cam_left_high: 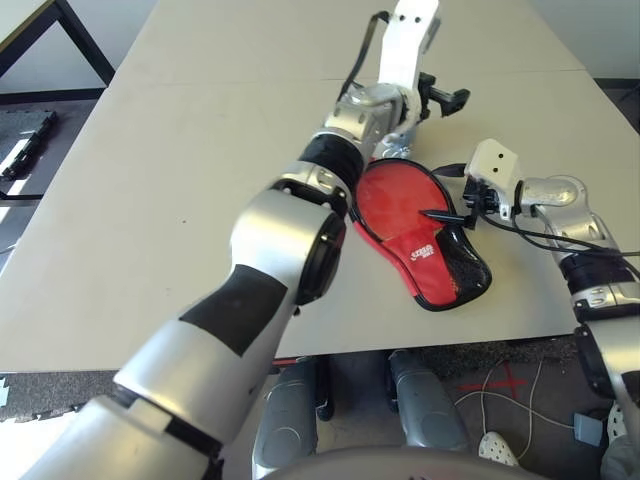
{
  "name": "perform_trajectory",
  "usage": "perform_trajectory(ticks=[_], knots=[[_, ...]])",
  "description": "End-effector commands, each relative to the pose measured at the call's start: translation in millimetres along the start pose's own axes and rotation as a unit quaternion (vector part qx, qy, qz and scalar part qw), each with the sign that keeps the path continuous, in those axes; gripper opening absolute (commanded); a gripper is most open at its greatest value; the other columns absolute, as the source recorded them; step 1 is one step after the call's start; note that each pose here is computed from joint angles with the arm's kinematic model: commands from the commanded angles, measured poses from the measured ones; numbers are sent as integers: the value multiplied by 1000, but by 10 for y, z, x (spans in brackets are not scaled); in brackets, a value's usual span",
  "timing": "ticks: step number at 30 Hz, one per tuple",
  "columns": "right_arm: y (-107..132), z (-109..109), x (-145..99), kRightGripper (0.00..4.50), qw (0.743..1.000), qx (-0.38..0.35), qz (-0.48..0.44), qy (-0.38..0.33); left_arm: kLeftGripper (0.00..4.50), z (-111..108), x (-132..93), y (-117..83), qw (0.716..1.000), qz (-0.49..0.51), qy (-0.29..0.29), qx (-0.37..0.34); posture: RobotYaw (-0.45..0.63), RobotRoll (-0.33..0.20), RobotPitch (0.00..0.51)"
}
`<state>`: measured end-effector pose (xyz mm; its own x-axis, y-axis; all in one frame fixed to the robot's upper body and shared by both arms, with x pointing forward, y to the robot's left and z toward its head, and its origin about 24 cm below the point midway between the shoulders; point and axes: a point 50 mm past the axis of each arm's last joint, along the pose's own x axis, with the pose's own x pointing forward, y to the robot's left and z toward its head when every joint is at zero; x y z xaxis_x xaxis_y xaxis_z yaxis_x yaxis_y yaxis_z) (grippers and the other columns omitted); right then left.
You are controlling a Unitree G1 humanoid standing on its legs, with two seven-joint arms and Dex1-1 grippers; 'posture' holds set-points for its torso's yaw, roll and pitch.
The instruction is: Store the ping-pong paddle in its case and zip it.
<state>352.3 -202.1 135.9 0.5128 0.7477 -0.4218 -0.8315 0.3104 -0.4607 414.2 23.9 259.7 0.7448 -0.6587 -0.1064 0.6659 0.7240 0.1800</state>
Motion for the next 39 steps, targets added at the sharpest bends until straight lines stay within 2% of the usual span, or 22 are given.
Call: perform_trajectory(ticks=[1,8,12,17,24,33,39], knots=[[337,-423,102,4500,993,54,65,87,4490,-120,-47,60,999,-21,30,38,-142,0,228],[334,-425,100,4500,992,54,68,88,4490,-366,-286,346,989,-60,72,116,-125,0,235],[334,-424,108,4500,992,55,70,88,4490,-512,-416,407,979,-108,89,146,-121,0,234],[341,-430,109,4500,992,57,72,88,4490,-704,-616,307,960,-210,90,162,-117,0,234],[356,-438,122,4500,992,59,75,88,4490,-946,-819,114,954,-241,110,139,-104,0,233],[357,-435,135,4500,991,57,79,90,4490,-1136,-846,-61,958,-239,130,91,-101,0,231],[355,-436,125,4500,991,57,81,92,4490,-1226,-836,-99,962,-223,145,55,-103,0,227]])
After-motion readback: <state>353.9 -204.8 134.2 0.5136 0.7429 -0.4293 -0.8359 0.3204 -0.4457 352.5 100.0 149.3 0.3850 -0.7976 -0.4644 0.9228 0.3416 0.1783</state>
